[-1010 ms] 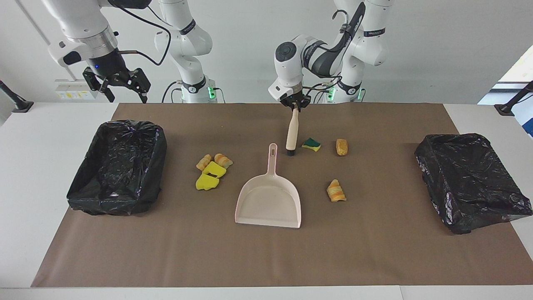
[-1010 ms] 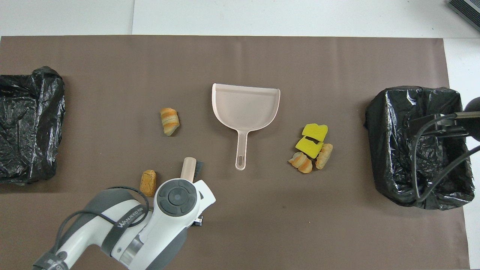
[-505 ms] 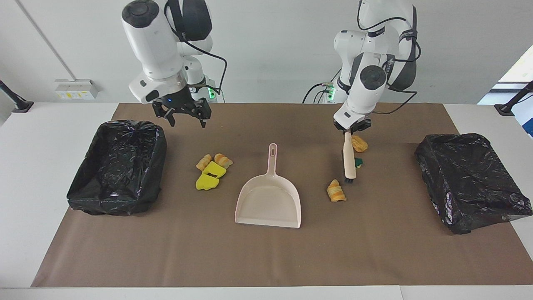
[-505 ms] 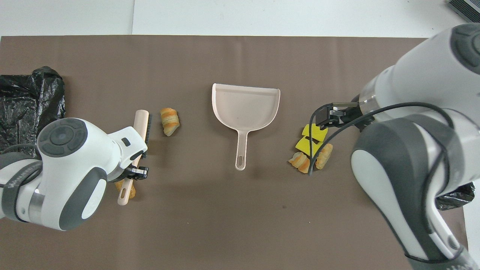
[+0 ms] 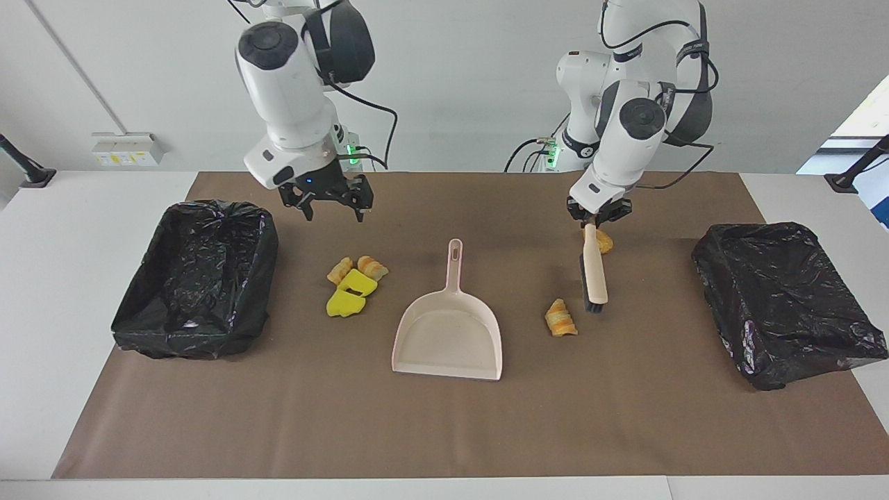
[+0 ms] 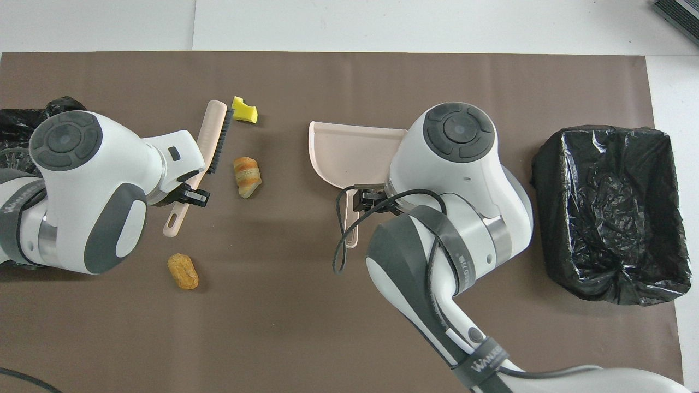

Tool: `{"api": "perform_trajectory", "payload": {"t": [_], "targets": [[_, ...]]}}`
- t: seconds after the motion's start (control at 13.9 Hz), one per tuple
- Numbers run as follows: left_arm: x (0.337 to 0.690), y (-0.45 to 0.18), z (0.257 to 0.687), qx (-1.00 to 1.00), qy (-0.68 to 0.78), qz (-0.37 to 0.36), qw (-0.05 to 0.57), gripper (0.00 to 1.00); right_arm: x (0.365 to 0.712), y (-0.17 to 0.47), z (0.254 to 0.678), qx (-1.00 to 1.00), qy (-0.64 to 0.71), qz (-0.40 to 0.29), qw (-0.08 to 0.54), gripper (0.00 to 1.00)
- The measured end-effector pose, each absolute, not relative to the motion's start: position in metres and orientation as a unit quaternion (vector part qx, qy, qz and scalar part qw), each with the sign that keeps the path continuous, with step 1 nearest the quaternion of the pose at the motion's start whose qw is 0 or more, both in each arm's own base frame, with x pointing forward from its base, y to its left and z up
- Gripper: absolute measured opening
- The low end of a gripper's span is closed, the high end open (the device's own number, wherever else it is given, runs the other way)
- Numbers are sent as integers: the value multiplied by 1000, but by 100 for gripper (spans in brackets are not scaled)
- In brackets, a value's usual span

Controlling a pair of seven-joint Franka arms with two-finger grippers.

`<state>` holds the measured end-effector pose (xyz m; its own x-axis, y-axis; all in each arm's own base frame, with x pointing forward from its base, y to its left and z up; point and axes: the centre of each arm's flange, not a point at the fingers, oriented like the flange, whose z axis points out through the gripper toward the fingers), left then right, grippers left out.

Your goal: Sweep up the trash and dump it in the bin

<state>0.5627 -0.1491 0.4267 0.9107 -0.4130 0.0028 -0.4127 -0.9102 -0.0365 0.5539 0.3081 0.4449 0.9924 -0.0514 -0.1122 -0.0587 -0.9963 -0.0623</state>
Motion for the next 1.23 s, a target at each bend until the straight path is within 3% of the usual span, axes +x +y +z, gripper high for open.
{"api": "perform_trajectory", "payload": {"t": [0.43,1.01,1.15,1.23], "targets": [[646,-125,429,-930,358,-71,35,26,552,328,407,-997,42,60,34,100],[748,-133,367,-843,521,-69,114,26,546,352,358,-997,31,53,45,100],[757,-133,354,-826,546,-64,123,26,543,353,350,-997,30,50,46,98],[758,-132,353,-822,553,-63,125,26,542,353,349,-997,30,51,45,88]]}}
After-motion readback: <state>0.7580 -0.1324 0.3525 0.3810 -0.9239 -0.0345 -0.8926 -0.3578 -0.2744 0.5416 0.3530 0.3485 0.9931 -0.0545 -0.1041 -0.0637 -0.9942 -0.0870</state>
